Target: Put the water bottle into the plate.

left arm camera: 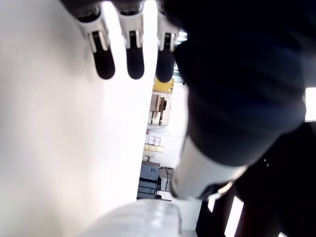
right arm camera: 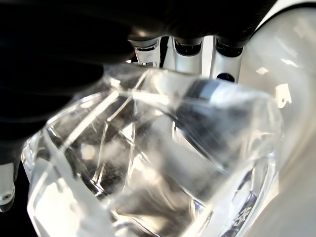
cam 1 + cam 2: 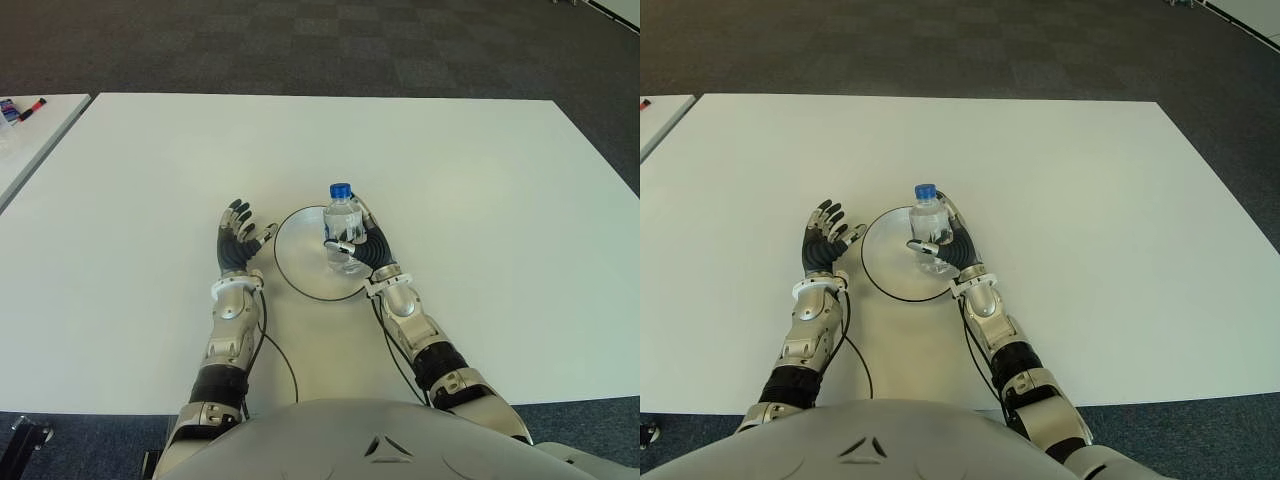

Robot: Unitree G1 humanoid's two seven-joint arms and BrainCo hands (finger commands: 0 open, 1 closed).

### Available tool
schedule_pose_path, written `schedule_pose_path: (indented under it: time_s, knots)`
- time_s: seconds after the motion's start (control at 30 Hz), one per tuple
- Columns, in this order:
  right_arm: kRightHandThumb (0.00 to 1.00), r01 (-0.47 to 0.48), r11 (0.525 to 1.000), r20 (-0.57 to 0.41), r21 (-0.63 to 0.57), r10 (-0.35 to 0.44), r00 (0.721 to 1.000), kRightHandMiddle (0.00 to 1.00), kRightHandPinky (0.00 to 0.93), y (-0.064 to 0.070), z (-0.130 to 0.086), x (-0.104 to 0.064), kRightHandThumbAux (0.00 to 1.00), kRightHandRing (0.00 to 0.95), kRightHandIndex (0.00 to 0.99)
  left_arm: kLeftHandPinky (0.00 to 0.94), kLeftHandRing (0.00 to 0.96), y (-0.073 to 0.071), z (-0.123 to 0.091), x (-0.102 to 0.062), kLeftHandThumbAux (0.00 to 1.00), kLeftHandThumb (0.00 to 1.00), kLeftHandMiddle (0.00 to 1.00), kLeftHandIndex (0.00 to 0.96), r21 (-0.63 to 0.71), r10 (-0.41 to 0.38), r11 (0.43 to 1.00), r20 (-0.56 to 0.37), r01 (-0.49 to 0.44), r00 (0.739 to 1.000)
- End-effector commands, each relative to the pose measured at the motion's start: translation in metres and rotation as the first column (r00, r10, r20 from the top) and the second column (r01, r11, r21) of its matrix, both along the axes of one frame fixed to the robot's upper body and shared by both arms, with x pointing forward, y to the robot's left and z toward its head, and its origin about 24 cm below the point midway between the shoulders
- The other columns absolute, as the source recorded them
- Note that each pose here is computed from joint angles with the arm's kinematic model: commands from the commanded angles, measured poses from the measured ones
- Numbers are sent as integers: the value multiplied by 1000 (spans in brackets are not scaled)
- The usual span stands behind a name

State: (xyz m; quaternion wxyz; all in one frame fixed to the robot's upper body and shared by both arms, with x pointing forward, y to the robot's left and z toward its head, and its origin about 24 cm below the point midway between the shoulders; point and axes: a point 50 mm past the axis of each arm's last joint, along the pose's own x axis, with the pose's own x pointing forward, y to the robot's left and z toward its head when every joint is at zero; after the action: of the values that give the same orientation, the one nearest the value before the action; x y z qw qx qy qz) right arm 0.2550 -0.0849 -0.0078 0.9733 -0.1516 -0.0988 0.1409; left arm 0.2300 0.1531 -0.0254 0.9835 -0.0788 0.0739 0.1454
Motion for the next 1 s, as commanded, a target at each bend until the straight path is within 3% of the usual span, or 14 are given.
schedule_pose_path:
  time_s: [0.03, 0.4, 0.67, 1.0]
  knots:
    - [287, 11, 1000, -66, -15, -12, 998, 0, 0, -2, -11, -3, 556, 0, 0, 190, 165, -13, -6, -2, 998, 63, 188, 166, -52, -3, 999, -36, 1, 999]
    - [248, 7, 999, -72, -38, -9, 997, 0, 0, -3, -13, -2, 604, 0, 0, 189, 169, -14, -6, -3, 998, 66, 191, 160, -52, -3, 999, -32, 2, 999]
    - [215, 4, 996, -11, -90, -5, 1000, 0, 0, -3, -9, -2, 616, 0, 0, 186, 168, -15, -6, -2, 998, 71, 192, 164, -56, -4, 998, -28, 3, 1000]
    - [159, 11, 989, 53, -147, -3, 999, 0, 0, -3, -5, -3, 559, 0, 0, 192, 173, -16, -5, -2, 998, 97, 197, 176, -60, -2, 998, -24, 0, 1000]
